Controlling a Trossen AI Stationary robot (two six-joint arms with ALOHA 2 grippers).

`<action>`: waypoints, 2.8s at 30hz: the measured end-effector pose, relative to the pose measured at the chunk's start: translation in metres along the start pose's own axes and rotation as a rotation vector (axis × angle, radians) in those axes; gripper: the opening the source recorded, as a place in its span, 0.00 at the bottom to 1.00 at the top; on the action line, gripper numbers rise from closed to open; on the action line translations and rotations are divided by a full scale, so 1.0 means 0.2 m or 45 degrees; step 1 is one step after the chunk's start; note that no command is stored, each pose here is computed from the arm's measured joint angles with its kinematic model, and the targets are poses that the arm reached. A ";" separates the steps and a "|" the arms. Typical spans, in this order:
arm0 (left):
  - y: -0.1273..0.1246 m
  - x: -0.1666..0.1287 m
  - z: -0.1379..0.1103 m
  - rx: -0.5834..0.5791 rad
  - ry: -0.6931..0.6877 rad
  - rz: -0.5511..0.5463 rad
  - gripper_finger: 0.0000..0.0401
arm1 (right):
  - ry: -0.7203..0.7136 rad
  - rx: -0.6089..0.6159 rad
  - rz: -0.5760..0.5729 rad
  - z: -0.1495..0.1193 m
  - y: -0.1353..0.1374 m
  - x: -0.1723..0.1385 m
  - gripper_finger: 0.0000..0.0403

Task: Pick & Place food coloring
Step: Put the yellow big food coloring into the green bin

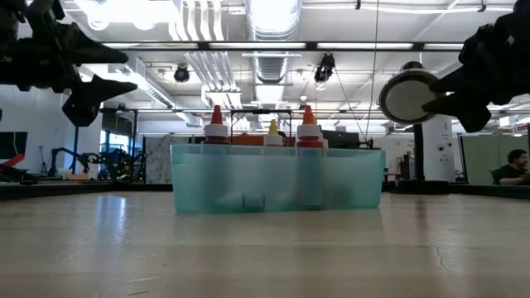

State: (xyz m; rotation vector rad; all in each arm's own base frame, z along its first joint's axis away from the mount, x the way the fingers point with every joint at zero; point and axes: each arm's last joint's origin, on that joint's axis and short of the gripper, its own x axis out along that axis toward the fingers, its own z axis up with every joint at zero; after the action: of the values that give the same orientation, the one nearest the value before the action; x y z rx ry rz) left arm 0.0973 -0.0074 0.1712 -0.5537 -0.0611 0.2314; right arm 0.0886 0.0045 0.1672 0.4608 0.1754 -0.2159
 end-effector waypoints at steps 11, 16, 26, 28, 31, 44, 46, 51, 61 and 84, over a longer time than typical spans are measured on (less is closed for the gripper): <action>0.02 0.00 0.02 -0.043 -0.115 0.003 0.53 | -0.071 0.027 0.032 0.02 0.01 -0.01 0.51; 0.05 0.00 0.05 -0.045 -0.189 0.089 0.53 | -0.233 0.084 0.067 0.04 0.00 0.02 0.51; 0.11 0.01 0.08 -0.036 -0.275 0.235 0.53 | -0.387 0.132 0.033 0.05 -0.03 0.04 0.51; 0.11 0.01 0.08 -0.036 -0.282 0.245 0.53 | -0.386 0.132 0.032 0.05 -0.03 0.04 0.51; 0.12 0.01 0.08 -0.035 -0.291 0.259 0.53 | -0.387 0.132 0.032 0.05 -0.03 0.04 0.51; 0.12 0.02 0.08 -0.027 -0.272 0.275 0.53 | -0.387 0.132 0.033 0.05 -0.03 0.04 0.51; 0.12 0.02 0.08 -0.027 -0.271 0.276 0.53 | -0.387 0.132 0.032 0.05 -0.03 0.04 0.51; 0.12 0.02 0.08 -0.025 -0.266 0.279 0.53 | -0.387 0.133 0.033 0.05 -0.03 0.04 0.51; 0.12 0.02 0.07 -0.024 -0.264 0.280 0.53 | -0.389 0.124 0.028 0.05 -0.03 0.04 0.51; 0.12 0.02 0.07 -0.024 -0.261 0.281 0.53 | -0.124 -0.346 0.781 0.02 0.05 0.02 0.51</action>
State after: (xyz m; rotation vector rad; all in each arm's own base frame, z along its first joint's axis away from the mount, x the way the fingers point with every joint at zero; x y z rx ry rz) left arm 0.0941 0.0214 0.1706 -0.5538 -0.2020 0.5030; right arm 0.0951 0.0119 0.1738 0.2160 -0.0373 0.3834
